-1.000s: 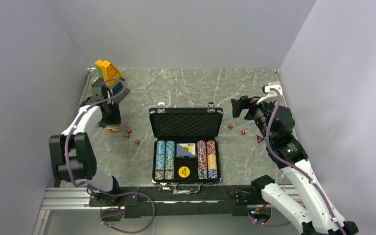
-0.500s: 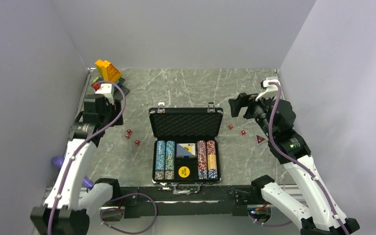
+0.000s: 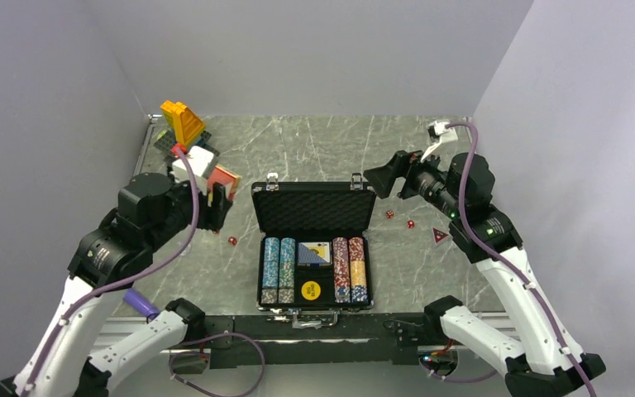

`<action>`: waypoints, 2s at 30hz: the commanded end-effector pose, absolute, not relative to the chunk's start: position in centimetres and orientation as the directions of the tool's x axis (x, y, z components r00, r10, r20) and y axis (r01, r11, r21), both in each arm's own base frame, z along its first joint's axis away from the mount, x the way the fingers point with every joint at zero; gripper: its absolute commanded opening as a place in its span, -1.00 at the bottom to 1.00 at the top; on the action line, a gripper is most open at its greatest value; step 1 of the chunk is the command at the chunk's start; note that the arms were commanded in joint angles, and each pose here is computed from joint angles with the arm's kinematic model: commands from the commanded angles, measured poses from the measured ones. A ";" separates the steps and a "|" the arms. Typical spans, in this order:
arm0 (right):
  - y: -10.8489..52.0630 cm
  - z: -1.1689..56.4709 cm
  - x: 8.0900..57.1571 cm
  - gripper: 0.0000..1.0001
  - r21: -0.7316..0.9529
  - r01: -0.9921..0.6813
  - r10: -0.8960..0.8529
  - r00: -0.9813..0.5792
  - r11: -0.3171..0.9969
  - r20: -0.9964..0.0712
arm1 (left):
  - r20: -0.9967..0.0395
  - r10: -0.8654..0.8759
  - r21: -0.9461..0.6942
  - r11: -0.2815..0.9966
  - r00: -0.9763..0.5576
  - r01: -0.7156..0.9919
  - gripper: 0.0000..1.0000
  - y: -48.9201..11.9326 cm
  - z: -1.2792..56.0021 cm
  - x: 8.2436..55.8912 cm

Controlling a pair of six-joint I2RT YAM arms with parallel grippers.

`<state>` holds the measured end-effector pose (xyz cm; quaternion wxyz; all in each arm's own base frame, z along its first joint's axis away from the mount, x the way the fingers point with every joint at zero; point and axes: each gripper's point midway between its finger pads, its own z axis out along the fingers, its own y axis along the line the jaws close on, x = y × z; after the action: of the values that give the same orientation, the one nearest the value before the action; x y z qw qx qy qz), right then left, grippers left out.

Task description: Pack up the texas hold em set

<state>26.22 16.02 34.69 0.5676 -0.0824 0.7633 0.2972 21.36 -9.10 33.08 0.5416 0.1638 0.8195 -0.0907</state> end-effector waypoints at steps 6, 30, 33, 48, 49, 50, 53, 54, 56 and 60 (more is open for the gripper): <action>21.6 38.2 24.3 0.80 0.544 -0.642 0.291 -0.464 0.540 -0.837 | -0.920 0.358 0.110 0.631 -0.162 0.768 -1.00 -20.4 34.6 18.1; 29.1 33.2 19.2 0.54 0.702 -0.643 0.105 -0.711 0.306 -0.696 | -0.926 0.378 0.173 0.409 0.006 0.896 -1.00 -29.3 33.1 19.0; 30.2 33.0 18.8 0.46 0.714 -0.642 0.091 -0.723 0.278 -0.685 | -0.923 0.386 0.172 0.408 0.001 0.897 -1.00 -29.4 32.8 19.1; 30.0 31.2 20.2 -0.25 0.695 -0.603 0.118 -0.717 0.391 -0.688 | -0.914 0.405 0.181 0.390 0.009 0.903 -1.00 -29.4 31.5 18.9; 30.0 31.2 20.3 -0.31 0.696 -0.600 0.120 -0.717 0.394 -0.686 | -0.914 0.405 0.182 0.388 0.010 0.903 -1.00 -29.4 31.5 18.9; 30.0 31.1 20.2 -0.41 0.696 -0.600 0.118 -0.718 0.394 -0.686 | -0.914 0.405 0.182 0.387 0.011 0.904 -1.00 -29.4 31.5 18.9; 30.0 30.7 20.3 -0.77 0.698 -0.594 0.114 -0.723 0.400 -0.681 | -0.914 0.405 0.184 0.392 0.011 0.901 -1.00 -29.3 31.5 18.9; 30.0 30.6 20.4 -0.92 0.697 -0.591 0.116 -0.723 0.406 -0.681 | -0.913 0.408 0.187 0.395 0.010 0.900 -1.00 -29.2 31.4 19.0; 29.7 30.3 20.7 -1.00 0.692 -0.578 0.134 -0.718 0.432 -0.683 | -0.906 0.424 0.189 0.415 -0.005 0.890 -0.47 -28.8 31.0 19.3; 28.3 29.6 21.4 -1.00 0.691 -0.533 0.212 -0.696 0.489 -0.687 | -0.893 0.449 0.190 0.451 -0.038 0.872 0.99 -27.5 29.8 19.4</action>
<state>20.24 29.93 29.08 0.3200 -0.1395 0.7833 0.5144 19.56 -28.45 28.28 0.4724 0.4986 0.6965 -0.2077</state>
